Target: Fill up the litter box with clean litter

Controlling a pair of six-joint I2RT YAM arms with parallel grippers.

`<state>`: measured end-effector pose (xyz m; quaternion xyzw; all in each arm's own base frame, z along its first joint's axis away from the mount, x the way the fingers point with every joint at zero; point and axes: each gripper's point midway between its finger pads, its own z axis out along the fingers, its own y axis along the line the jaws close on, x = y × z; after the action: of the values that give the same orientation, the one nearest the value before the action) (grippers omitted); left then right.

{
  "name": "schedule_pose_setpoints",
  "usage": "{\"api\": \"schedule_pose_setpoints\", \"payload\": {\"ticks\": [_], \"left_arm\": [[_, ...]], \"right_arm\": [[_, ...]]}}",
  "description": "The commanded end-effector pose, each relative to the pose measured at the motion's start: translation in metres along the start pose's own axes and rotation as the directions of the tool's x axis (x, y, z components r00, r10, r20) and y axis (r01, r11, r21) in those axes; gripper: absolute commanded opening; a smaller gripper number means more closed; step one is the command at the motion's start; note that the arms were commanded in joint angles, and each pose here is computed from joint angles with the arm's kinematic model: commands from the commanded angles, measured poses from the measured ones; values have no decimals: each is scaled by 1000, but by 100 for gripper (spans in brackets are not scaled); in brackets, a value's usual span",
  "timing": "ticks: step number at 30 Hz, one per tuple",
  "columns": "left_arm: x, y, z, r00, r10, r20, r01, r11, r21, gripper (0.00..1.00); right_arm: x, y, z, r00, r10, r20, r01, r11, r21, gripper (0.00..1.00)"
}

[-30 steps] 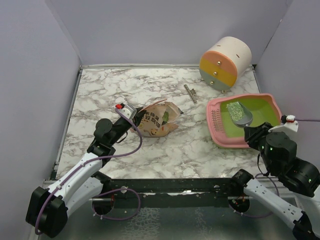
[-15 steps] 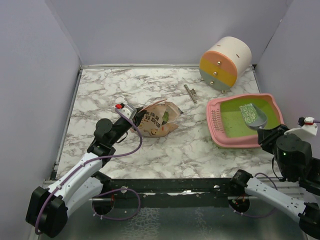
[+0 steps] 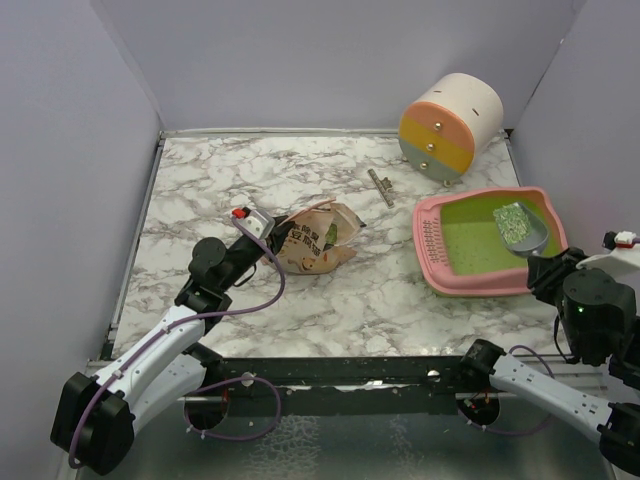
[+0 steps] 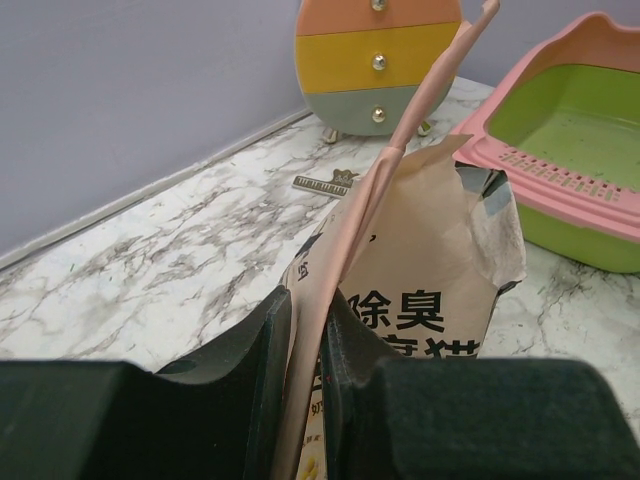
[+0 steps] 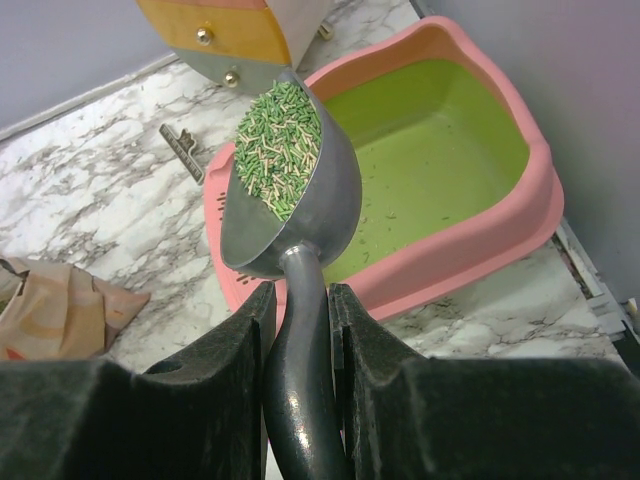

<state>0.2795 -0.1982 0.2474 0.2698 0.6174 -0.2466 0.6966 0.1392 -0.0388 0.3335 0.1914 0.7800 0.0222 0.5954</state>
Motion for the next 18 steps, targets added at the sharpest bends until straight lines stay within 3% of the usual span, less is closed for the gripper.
{"api": "schedule_pose_setpoints", "payload": {"ticks": [1,10,18], "left_arm": [[-20,-7,3,998,-5,59,3,999,34,20],[-20,-8,4,999,-10,53,8,999,32,20],[-18,-6,4,999,-10,46,9,1000,25,21]], "right_arm": [[-16,-11,-4,998,2,60,-3,1000,13,1],[7,26,12,994,-100,-33,99,995,-17,1],[10,28,17,993,-110,-30,110,994,11,1]]}}
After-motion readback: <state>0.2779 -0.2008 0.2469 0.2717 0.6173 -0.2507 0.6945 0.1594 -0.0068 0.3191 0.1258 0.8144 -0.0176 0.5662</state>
